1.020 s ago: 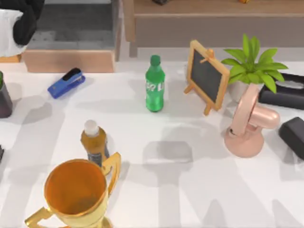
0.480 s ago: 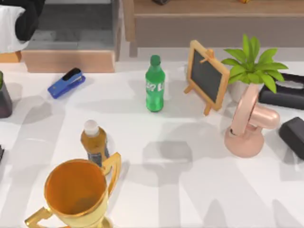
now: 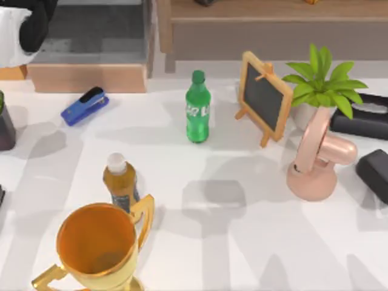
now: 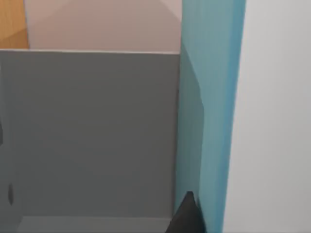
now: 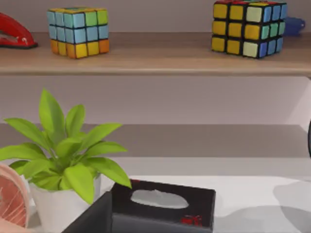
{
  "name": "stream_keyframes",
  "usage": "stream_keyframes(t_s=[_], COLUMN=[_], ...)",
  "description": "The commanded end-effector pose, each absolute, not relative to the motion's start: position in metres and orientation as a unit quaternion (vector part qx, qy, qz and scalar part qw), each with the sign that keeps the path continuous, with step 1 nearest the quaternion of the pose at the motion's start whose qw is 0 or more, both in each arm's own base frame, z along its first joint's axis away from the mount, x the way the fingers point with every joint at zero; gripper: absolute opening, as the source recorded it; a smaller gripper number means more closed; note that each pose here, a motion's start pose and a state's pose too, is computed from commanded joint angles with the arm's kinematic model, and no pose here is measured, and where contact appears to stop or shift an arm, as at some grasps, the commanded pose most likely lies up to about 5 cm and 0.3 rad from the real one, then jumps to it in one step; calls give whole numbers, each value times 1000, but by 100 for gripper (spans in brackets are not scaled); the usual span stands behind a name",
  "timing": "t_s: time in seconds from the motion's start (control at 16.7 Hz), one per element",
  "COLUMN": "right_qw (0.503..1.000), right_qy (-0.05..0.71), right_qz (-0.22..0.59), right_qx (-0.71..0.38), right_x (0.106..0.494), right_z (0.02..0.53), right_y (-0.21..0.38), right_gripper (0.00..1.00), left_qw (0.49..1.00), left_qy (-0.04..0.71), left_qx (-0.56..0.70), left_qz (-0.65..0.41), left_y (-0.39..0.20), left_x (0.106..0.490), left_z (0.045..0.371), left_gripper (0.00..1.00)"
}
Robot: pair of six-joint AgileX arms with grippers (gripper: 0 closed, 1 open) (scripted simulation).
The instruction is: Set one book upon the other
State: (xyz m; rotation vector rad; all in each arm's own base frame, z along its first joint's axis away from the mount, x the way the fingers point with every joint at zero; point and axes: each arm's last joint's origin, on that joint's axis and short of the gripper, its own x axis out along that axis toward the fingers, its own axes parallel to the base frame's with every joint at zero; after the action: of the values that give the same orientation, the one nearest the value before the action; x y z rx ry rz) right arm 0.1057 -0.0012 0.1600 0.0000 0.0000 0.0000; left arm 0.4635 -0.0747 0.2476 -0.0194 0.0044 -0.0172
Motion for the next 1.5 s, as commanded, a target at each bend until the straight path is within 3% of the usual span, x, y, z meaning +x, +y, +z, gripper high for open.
stream_keyframes(t_s=[0.12, 0.18, 1.26, 1.5], right_qw=[1000, 1000, 1000, 1000], right_qy=[0, 0, 0, 0], right_qz=[0, 0, 0, 0], right_qx=[0, 0, 0, 0], right_x=[106, 106, 106, 106], right_z=[160, 160, 160, 160], right_y=[-1, -1, -1, -1], right_gripper=[100, 100, 100, 100], left_qw=[1000, 1000, 1000, 998], left_qy=[2, 2, 1, -22], left_qx=[-10, -10, -9, 40], left_qz=[-9, -9, -8, -43], left_y=[-75, -75, -74, -62], left_x=[464, 464, 454, 435], left_z=[248, 248, 258, 281], left_gripper=[2, 0, 0, 0])
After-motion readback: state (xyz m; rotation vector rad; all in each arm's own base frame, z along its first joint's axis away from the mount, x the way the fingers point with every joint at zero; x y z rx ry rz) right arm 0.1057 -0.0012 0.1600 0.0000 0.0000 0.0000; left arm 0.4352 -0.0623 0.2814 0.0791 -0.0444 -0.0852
